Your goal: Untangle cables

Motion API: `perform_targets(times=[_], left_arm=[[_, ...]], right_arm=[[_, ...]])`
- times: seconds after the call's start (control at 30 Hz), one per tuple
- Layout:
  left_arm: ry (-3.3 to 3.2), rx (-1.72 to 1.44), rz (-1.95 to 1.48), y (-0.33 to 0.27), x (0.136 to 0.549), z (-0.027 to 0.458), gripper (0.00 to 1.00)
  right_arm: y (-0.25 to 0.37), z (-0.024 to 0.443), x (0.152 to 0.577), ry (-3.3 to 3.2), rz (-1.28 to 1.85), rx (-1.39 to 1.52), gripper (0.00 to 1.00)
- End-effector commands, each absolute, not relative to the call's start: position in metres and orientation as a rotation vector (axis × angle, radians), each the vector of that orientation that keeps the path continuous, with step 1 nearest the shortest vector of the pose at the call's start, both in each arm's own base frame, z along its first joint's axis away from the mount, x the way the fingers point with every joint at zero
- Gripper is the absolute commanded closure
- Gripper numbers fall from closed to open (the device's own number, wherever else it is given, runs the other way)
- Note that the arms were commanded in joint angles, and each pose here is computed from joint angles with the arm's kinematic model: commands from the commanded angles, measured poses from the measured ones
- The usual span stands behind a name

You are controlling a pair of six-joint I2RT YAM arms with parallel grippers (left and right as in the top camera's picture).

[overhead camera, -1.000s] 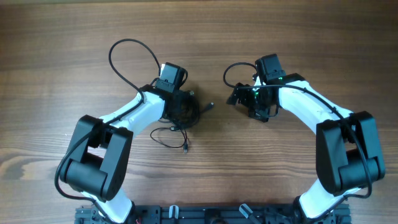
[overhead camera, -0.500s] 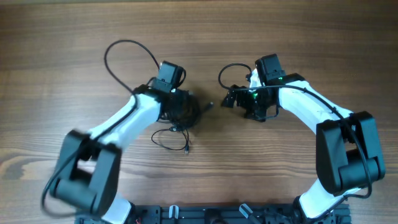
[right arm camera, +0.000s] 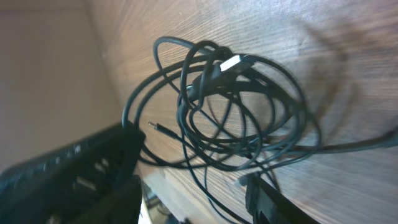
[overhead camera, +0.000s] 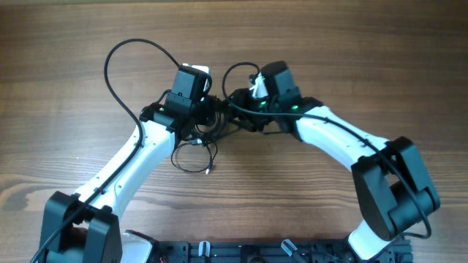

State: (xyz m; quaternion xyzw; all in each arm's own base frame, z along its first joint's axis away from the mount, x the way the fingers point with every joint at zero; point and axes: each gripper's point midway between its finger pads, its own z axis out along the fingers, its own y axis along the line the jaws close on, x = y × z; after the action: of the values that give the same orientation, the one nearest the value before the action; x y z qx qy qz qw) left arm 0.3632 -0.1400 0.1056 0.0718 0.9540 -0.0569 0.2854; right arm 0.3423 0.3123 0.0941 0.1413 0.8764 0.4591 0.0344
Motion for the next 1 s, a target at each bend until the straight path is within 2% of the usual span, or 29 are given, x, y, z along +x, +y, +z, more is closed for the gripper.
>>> perform_targets(times=[0.0, 0.23, 0.43, 0.7, 0.87, 0.97], left_arm=[[2.575, 0.203, -0.273, -0.154, 0.357, 0.108, 0.96], [2.602, 0.116, -0.306, -0.155, 0.355, 0.103, 0.96], [2.668, 0.043, -0.307, -0.150, 0.341, 0.080, 0.96], [2.675, 0.020, -0.327, -0.152, 0.340, 0.079, 0.96], [2.675, 0.019, -0.323, -0.151, 0.340, 0.079, 0.96], [2.651, -0.053, -0.210, -0.134, 0.347, 0.079, 0.96]], right_arm=[[0.321, 0.072, 0.358, 2.663, 1.361, 0.626, 0.42], [0.325, 0.035, 0.374, 2.634, 1.334, 0.637, 0.41], [0.322, 0.031, 0.382, 2.601, 1.299, 0.652, 0.43], [0.323, 0.030, 0.380, 2.612, 1.322, 0.753, 0.64], [0.311, 0.010, 0.364, 2.712, 1.210, 0.827, 0.96], [0.282, -0.016, 0.348, 2.806, 0.983, 0.972, 0.96]])
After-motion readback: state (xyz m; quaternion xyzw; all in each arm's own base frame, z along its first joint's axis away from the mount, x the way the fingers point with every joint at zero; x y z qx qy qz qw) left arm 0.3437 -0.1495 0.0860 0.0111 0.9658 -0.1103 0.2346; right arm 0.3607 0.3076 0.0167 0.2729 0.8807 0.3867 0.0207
